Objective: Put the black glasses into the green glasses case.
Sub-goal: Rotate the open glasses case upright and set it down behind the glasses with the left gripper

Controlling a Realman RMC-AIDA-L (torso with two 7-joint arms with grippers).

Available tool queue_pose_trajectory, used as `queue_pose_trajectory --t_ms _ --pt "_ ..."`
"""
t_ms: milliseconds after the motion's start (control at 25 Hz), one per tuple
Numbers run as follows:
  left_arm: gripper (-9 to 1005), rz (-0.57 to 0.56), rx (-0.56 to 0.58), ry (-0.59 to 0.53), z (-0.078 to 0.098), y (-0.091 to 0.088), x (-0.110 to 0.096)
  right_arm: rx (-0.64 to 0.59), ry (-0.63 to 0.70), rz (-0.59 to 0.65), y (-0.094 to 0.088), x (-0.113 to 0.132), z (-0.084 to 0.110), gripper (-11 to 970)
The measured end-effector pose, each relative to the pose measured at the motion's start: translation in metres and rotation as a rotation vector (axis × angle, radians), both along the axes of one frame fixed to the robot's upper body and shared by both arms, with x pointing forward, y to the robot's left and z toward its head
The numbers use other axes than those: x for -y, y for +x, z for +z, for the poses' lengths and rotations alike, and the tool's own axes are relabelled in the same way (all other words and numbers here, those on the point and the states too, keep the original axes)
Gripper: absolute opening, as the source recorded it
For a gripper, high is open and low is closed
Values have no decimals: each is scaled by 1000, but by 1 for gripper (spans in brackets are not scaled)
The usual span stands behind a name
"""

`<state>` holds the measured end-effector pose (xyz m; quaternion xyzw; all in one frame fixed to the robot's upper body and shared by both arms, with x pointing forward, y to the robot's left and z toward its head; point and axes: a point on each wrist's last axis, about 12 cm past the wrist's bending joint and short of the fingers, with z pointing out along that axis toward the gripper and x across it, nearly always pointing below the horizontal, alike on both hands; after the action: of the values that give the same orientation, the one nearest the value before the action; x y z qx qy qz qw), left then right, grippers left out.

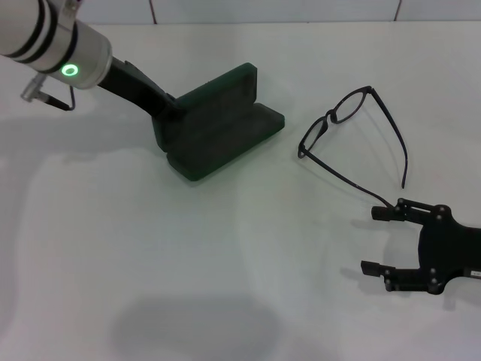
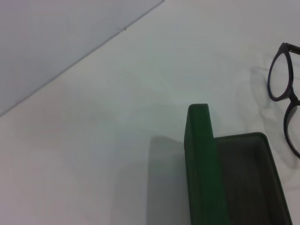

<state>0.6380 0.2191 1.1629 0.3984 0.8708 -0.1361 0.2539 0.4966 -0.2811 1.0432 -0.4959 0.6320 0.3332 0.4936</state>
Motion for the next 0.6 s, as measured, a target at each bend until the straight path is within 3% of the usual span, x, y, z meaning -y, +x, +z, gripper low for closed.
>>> queue_pose_trajectory --t_ms 360,600 --pt "204 -181 122 -54 17 -21 -25 6 5 -8 0 2 1 816" --pt "203 -313 193 -86 10 -38 -36 9 9 -11 0 3 2 816"
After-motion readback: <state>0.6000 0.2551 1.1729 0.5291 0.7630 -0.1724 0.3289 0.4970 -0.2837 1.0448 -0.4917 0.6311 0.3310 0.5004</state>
